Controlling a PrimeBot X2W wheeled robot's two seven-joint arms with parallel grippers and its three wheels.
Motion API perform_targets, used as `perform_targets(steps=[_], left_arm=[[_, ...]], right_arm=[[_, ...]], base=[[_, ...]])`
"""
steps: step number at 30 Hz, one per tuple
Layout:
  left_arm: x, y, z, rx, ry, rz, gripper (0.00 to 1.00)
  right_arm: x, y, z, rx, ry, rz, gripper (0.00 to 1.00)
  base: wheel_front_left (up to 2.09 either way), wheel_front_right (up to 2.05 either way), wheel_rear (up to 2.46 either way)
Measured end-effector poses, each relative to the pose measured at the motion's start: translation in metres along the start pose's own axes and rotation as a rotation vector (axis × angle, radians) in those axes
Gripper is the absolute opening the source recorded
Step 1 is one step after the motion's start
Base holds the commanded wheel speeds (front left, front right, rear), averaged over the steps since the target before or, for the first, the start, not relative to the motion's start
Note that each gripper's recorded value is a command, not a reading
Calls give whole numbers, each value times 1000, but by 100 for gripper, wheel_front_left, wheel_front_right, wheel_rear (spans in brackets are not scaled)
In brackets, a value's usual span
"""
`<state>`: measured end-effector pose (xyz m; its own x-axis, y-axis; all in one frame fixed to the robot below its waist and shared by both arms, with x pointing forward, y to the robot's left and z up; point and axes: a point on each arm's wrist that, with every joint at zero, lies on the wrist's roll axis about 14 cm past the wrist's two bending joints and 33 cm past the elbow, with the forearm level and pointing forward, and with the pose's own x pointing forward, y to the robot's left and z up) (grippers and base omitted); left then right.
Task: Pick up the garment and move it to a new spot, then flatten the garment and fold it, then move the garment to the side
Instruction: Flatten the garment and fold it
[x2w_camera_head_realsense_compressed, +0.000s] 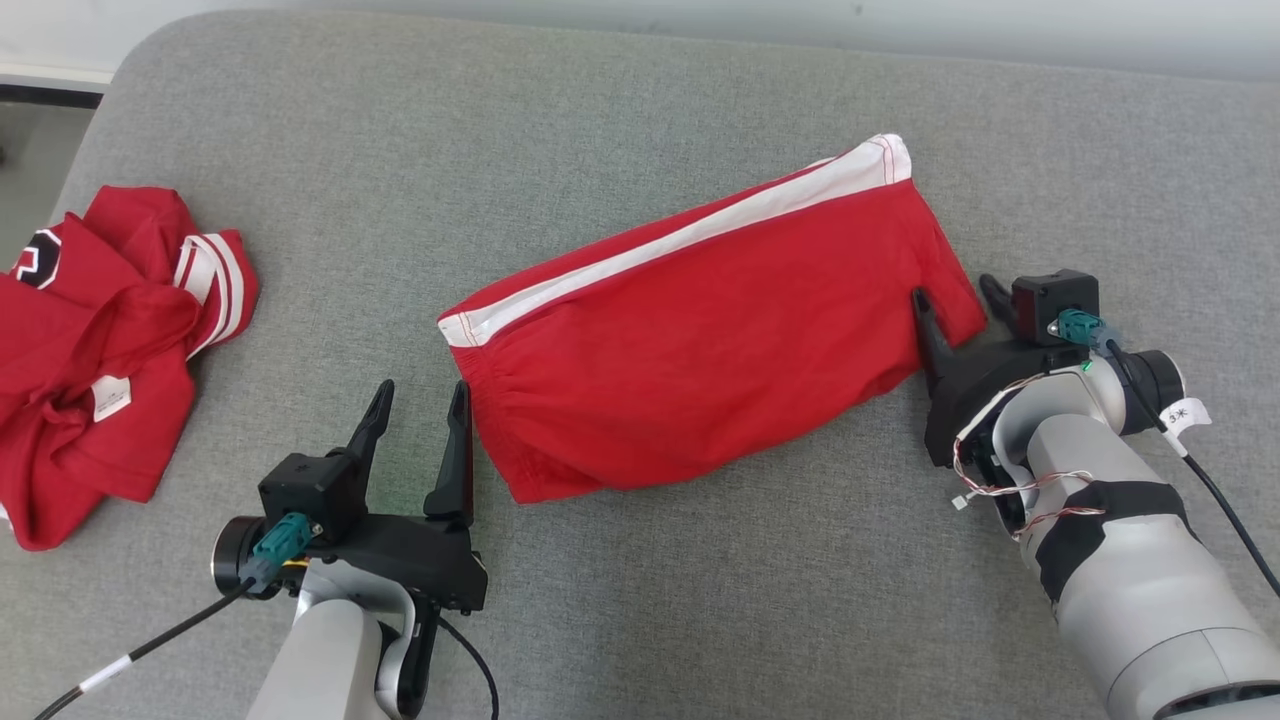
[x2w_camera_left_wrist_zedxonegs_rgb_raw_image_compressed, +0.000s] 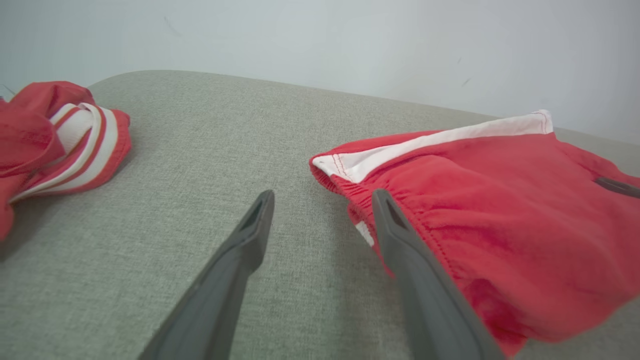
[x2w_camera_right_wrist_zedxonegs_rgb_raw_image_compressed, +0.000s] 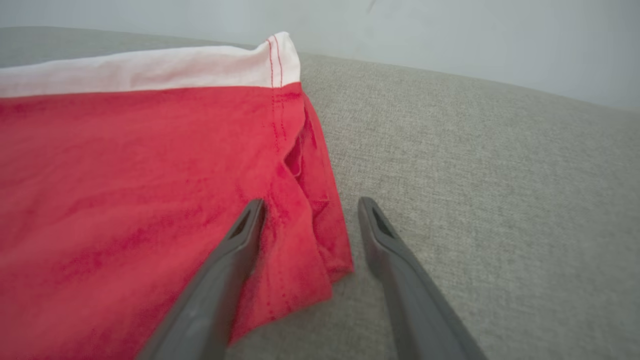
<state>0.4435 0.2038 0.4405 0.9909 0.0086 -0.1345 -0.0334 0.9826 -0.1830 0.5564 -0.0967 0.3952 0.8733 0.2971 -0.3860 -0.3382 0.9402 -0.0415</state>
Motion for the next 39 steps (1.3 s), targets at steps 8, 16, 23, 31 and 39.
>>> perform_targets(steps=[8,16,23,31,39], left_arm=[[-10,-1,-5,10,14,-3,100],[-28,-7,-10,21,27,-17,100],[-43,-15,-17,16,39,-35,100],[-61,-23,-21,39,41,-60,100],[-76,-27,-26,36,48,-75,100]], right_arm=[[-12,-2,-2,54,-1,-23,0],[-46,-9,-11,171,-36,-83,0],[-85,-19,-25,242,-68,-144,0],[-125,-22,-38,291,-92,-194,0],[-152,-26,-46,329,-114,-236,0]], base=[[0,0,0],[0,0,0],[0,0,0],[0,0,0],[0,0,0]])
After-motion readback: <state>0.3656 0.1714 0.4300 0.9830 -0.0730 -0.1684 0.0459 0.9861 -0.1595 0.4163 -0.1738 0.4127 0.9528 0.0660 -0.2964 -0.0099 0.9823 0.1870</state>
